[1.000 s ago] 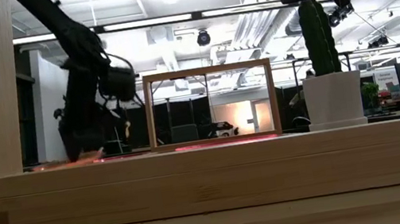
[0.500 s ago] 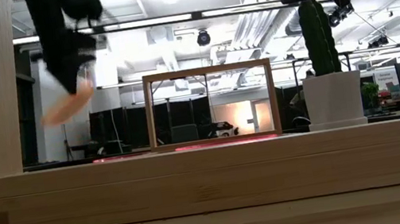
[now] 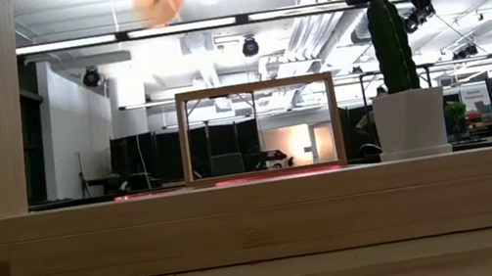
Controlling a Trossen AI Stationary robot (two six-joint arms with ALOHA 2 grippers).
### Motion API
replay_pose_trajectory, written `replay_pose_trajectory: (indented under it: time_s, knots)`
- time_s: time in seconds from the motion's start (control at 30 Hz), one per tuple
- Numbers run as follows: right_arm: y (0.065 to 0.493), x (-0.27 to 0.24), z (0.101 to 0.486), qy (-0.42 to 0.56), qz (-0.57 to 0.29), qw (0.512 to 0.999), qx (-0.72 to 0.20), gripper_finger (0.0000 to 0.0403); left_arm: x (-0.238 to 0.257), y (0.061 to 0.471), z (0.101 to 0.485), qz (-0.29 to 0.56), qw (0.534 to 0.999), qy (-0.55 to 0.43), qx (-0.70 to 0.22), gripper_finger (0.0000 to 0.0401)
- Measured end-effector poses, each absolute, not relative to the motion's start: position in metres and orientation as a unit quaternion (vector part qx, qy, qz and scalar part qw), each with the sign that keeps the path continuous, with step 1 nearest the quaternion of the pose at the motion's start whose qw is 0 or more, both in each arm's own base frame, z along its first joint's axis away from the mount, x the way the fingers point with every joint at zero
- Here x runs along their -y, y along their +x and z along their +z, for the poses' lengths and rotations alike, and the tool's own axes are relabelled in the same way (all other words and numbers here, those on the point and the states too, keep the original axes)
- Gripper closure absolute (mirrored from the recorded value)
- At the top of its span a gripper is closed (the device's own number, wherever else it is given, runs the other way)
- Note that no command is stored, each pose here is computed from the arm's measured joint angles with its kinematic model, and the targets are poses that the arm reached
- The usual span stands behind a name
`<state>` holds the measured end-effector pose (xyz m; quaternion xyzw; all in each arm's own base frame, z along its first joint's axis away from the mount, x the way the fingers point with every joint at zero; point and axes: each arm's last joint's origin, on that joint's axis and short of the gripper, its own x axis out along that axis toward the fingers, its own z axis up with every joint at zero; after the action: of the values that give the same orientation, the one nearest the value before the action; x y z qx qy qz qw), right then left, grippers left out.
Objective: Place and stack plates onto a shelf
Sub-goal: Stack the orange plate on top of the orange plate on the shelf
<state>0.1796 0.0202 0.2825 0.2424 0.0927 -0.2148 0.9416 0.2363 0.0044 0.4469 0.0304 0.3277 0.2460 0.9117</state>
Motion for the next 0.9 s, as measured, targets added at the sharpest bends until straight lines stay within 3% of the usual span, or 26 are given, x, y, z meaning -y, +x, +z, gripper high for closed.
replay_pose_trajectory:
  time_s: [0.13, 0.37, 0.5, 0.8, 0.9]
  knots:
    - [0.179, -0.020, 0.282, 0.241, -0.216, 0.941, -0.096, 0.0208, 0.047, 0.260, 0.445, 0.121, 0.915, 0.172, -0.345, 0.0401]
    - [0.179, -0.020, 0.281, 0.239, -0.214, 0.942, -0.103, 0.0208, 0.102, 0.285, 0.391, -0.011, 0.807, 0.360, -0.468, 0.0401]
    - [0.179, -0.020, 0.280, 0.238, -0.214, 0.941, -0.107, 0.0208, 0.113, 0.301, 0.355, -0.045, 0.762, 0.406, -0.503, 0.0401]
    - [0.179, -0.020, 0.280, 0.237, -0.214, 0.941, -0.110, 0.0208, 0.119, 0.314, 0.287, -0.105, 0.753, 0.427, -0.489, 0.0401]
    - [0.178, -0.020, 0.279, 0.236, -0.215, 0.941, -0.113, 0.0208, 0.120, 0.313, 0.264, -0.143, 0.731, 0.460, -0.483, 0.0401]
